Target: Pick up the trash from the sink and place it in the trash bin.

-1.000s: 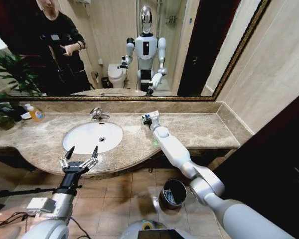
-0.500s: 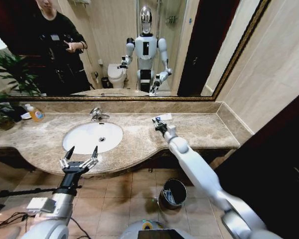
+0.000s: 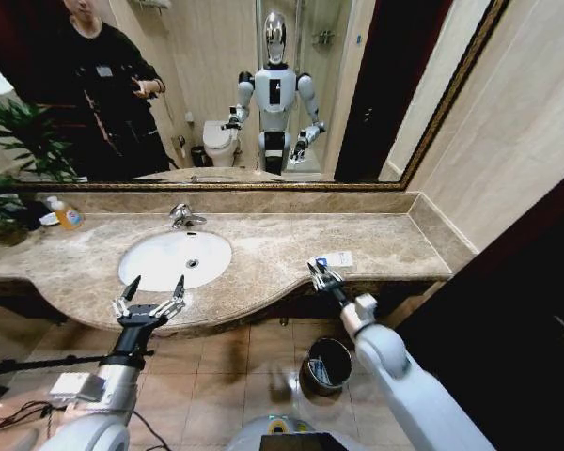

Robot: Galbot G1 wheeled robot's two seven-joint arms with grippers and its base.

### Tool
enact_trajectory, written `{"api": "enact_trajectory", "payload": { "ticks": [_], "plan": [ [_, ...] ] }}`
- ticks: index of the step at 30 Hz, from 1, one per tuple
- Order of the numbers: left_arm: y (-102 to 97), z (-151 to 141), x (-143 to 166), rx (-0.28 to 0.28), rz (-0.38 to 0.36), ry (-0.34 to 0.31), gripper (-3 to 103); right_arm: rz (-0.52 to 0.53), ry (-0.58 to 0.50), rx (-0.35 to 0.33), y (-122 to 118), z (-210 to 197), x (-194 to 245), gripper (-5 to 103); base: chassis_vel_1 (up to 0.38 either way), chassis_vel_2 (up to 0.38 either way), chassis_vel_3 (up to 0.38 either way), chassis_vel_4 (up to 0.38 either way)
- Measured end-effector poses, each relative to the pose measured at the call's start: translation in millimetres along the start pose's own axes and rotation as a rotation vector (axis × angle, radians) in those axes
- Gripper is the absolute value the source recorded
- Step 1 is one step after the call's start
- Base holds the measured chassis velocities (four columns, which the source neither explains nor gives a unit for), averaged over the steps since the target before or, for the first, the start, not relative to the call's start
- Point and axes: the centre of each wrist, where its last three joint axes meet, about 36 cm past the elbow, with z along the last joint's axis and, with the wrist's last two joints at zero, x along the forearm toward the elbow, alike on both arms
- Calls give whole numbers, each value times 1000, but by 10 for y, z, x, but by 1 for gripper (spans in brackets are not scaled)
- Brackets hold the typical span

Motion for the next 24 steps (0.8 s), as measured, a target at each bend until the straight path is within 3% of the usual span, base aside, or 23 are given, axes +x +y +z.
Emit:
{"api": "enact_trajectory", "payload": {
  "ticks": [6,9,14,24],
  "plan": [
    [0,0,0,0,0,0,100,51,26,6,-54,192,367,20,0,0,0,0],
    [0,0,0,0,0,0,100,86,73,-26,-53,516,672,20,0,0,0,0],
    [0,0,0,0,0,0,100,96,124,-41,-45,863,825,20,0,0,0,0],
    [0,0,0,0,0,0,100,159,338,-20,-181,2306,616,20,0,0,0,0]
  ]
}}
